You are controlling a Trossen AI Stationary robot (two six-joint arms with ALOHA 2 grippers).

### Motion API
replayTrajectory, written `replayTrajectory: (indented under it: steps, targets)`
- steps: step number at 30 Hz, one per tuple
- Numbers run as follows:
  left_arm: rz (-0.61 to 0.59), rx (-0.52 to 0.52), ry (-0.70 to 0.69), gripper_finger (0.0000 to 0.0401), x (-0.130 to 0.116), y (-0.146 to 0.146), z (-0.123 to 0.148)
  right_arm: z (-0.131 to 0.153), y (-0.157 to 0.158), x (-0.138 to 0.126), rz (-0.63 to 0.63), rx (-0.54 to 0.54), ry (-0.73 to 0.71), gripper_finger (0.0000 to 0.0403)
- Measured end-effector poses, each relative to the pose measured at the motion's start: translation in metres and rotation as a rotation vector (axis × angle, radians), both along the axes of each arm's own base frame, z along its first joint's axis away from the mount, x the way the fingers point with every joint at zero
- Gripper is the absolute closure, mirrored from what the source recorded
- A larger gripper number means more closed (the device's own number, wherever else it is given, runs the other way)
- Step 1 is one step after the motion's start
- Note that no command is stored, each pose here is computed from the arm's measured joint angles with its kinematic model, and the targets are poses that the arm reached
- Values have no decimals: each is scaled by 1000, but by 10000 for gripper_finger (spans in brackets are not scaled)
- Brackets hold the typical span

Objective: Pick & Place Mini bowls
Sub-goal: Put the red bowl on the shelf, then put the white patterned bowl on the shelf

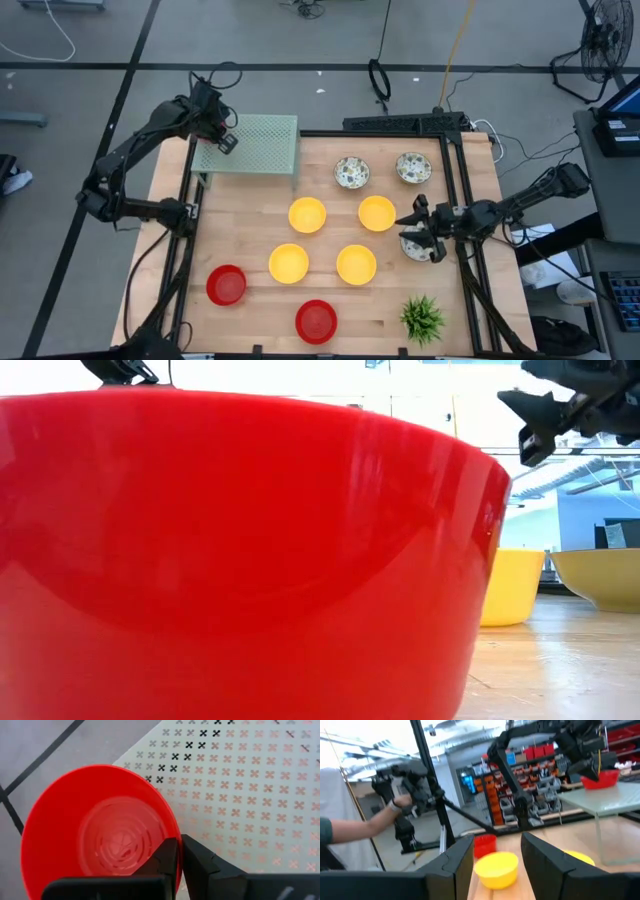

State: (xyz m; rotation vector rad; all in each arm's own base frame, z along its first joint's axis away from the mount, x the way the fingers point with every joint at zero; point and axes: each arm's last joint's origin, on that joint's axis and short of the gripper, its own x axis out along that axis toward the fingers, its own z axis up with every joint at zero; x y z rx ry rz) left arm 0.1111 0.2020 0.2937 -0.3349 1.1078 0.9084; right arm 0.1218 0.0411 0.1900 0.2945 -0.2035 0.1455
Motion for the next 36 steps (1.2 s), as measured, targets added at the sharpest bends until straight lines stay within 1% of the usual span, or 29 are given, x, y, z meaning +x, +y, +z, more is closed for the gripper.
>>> replayTrajectory:
  steps: [5, 13, 19, 26, 30, 36]
  targets:
    - [11, 11, 18, 371, -1, 0, 0, 5, -1, -1, 0, 20, -51, 252]
    - [44, 17, 12, 370, -1, 1, 0, 6, -1, -2, 0, 25, -61, 252]
    - [34, 13, 5, 369, 2, 0, 0, 6, -1, -2, 0, 25, -62, 252]
    - [18, 16, 1, 355, 8, -4, 0, 6, -1, -2, -2, 25, -61, 252]
    - [24, 33, 22, 338, 11, -5, 1, 6, -1, -1, -3, 25, -60, 252]
    - [45, 40, 24, 282, 12, -7, 1, 5, -1, -1, -4, 22, -53, 252]
